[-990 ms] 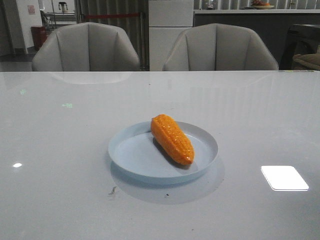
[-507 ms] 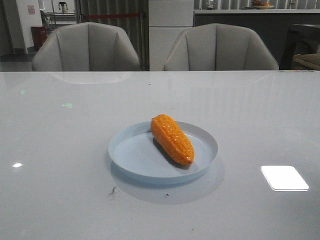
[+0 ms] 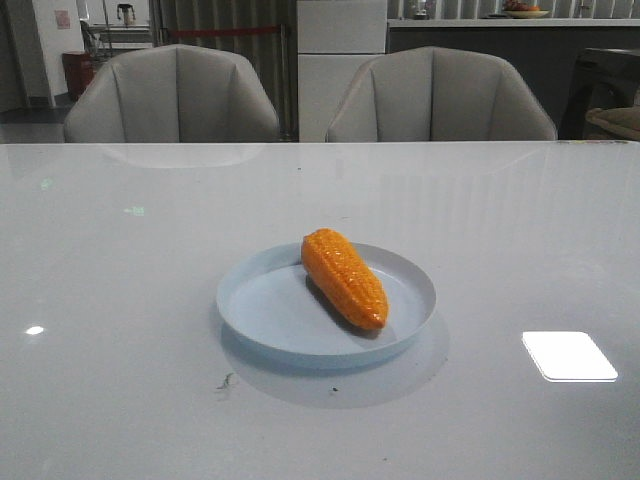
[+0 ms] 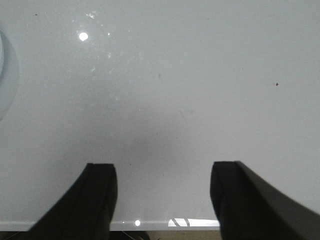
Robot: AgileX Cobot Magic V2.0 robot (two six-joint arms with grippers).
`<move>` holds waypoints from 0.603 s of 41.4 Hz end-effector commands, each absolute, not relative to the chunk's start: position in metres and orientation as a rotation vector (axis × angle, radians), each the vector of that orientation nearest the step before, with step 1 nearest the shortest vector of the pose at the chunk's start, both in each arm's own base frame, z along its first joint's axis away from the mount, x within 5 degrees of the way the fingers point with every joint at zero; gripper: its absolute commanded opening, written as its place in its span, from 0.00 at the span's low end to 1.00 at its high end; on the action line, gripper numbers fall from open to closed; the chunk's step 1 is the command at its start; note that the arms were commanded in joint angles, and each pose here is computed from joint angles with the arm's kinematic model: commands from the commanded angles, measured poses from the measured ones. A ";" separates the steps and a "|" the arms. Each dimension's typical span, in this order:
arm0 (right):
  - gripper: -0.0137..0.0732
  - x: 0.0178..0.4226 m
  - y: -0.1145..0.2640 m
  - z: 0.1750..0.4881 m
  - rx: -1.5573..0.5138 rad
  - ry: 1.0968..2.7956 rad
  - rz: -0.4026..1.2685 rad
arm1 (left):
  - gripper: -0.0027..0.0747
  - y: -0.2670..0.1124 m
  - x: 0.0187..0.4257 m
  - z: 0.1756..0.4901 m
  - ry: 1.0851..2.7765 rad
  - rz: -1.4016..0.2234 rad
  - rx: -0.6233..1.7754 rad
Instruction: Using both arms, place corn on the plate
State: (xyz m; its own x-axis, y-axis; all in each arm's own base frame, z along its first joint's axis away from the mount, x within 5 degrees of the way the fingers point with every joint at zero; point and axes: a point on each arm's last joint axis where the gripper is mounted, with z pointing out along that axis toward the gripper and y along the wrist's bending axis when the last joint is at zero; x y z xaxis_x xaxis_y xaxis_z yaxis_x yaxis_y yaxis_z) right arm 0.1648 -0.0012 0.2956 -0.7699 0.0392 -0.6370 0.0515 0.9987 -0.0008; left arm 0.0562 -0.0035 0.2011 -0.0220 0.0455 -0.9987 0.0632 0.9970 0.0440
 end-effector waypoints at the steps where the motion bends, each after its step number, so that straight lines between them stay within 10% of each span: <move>1: 0.74 0.167 -0.002 0.310 0.059 2.370 -0.028 | 0.15 -0.003 0.056 0.197 1.527 -0.020 0.074; 17: 0.71 0.144 -0.002 0.327 0.061 2.263 -0.019 | 0.15 -0.003 0.056 0.197 1.527 -0.020 0.074; 25: 0.37 0.112 -0.002 0.346 0.060 2.115 -0.006 | 0.15 -0.003 0.056 0.197 1.527 -0.020 0.074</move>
